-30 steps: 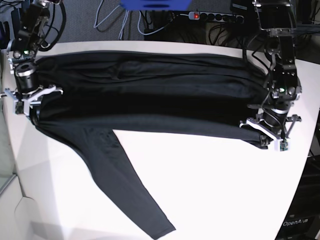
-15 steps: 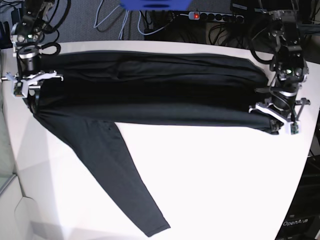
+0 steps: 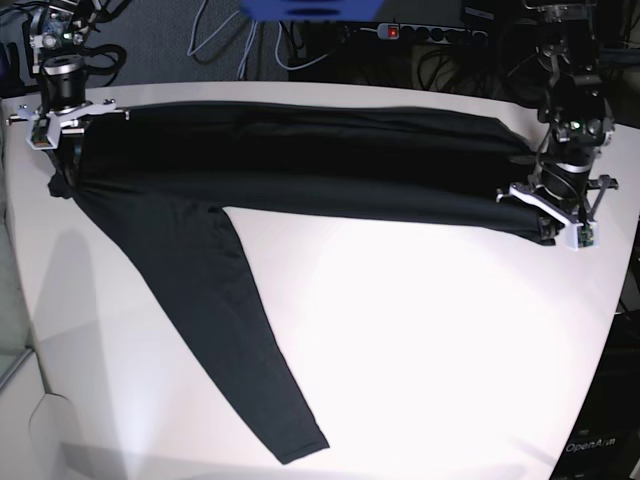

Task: Fold the T-shirt properly
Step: 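Fold the held side edges over the shirt body with both grippers, then open the right gripper and lift it off the folded shirt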

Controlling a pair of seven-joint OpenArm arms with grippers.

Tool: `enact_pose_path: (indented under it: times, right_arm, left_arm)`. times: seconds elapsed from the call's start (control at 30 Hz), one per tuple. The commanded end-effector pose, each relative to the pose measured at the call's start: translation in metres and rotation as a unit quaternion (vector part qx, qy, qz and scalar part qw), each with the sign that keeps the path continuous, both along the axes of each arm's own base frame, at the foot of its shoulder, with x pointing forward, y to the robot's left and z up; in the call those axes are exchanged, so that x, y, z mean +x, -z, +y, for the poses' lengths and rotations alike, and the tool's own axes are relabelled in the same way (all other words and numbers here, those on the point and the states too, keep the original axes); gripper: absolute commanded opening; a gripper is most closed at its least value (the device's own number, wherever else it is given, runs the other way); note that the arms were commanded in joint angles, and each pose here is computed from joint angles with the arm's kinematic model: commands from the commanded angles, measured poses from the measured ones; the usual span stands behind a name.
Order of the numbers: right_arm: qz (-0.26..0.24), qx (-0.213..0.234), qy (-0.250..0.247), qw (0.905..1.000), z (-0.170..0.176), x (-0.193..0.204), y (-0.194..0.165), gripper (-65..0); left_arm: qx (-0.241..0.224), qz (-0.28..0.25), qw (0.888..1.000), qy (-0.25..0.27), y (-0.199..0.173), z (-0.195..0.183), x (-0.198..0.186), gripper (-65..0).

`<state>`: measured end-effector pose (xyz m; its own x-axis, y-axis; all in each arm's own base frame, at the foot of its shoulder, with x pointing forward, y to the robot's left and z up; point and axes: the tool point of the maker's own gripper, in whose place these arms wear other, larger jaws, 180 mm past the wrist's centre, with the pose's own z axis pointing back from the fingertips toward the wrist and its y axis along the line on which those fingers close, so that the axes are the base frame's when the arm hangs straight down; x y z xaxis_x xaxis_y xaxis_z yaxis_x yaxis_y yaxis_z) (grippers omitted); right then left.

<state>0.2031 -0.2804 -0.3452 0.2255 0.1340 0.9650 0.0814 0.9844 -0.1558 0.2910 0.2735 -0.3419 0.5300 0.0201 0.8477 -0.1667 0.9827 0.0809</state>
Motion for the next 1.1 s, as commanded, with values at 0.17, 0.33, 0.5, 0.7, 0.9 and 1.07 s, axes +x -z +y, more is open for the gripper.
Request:
enact_pose_path:
  times: [0.17,0.33,0.5,0.7,0.9,1.07]
  right_arm:
    - [-0.018,0.007,0.008,0.9998,-0.008,-0.017,0.005,-65.0]
    - [-0.014,0.008,0.009,0.9998,-0.010,-0.019,0.010,-65.0]
    - [-0.013,0.009,0.010,0.9998,-0.010,-0.020,0.010,-65.0]
    - [-0.010,0.010,0.010,0.9998,-0.010,-0.021,0.012,-65.0]
    - [0.006,0.017,0.017,0.9997,-0.013,-0.027,0.025,-65.0]
    - [0.013,0.022,0.020,0.9995,-0.013,-0.031,0.031,-65.0]
  left_arm:
    - [0.015,-0.010,1.000,0.001,-0.007,0.005,-0.003,-65.0]
    - [0.017,0.005,1.000,0.002,0.003,0.005,-0.009,-65.0]
    - [0.011,0.018,1.000,0.000,0.012,0.004,-0.016,-65.0]
    - [0.011,0.035,0.999,-0.001,0.022,0.006,-0.026,-65.0]
    - [0.008,0.059,0.998,-0.008,0.039,0.010,-0.033,-65.0]
    - [0.005,0.073,0.997,0.009,0.049,0.000,-0.034,-65.0]
